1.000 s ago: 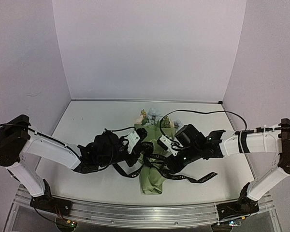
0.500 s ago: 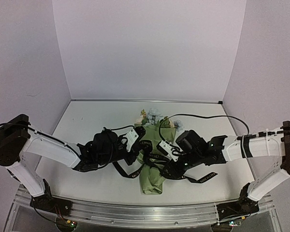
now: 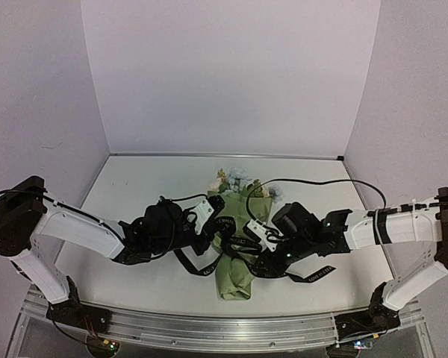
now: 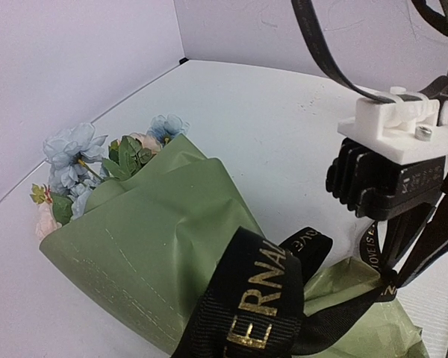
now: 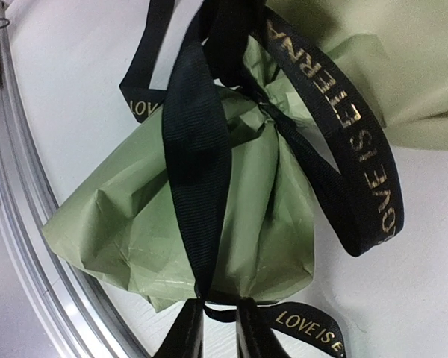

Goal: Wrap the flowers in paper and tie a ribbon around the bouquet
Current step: Cross the half-tied ribbon over the folded bouquet.

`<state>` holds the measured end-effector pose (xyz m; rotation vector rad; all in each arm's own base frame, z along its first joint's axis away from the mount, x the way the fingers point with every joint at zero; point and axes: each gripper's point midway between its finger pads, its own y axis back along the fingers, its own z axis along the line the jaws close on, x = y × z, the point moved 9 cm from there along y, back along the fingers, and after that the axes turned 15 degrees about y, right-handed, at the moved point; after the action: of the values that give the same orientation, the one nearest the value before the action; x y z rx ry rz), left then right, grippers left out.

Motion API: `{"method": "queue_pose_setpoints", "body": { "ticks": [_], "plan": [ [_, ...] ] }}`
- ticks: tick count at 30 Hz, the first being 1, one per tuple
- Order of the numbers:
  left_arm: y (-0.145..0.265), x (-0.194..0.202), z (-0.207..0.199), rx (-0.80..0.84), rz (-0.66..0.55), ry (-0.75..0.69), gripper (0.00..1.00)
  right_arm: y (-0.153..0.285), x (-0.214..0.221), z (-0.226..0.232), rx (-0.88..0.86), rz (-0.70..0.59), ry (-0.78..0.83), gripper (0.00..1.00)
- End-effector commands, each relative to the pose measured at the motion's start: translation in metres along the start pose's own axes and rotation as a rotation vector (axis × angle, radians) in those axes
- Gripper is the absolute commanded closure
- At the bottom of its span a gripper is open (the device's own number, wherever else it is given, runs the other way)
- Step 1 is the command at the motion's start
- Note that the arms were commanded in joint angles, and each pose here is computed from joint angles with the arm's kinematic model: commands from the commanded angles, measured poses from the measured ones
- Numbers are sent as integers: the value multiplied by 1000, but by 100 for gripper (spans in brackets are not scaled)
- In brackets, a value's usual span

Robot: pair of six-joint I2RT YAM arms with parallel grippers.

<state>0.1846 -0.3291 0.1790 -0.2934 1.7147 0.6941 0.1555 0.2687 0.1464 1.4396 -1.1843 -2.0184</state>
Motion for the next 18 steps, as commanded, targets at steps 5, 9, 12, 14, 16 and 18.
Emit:
{"method": "queue_pose_setpoints", "body": {
  "ticks": [5,9,12,14,16,18],
  "plan": [
    [7,-20,-1,18,-52,18,100,10,-6,-1,60,-1,-21,100],
    [11,-20,-2,28,-44,17,100,23,-18,-6,123,-26,-53,100],
    [14,-20,-3,50,-37,12,100,27,-32,-8,106,-10,-110,100],
    [15,-19,-5,66,-27,8,100,24,-38,-10,100,5,-157,100],
    [17,-19,-6,81,-20,5,100,18,-45,-13,96,16,-211,100],
    [19,-20,-8,95,-17,2,100,13,-51,-18,81,24,-279,100]
  ]
}}
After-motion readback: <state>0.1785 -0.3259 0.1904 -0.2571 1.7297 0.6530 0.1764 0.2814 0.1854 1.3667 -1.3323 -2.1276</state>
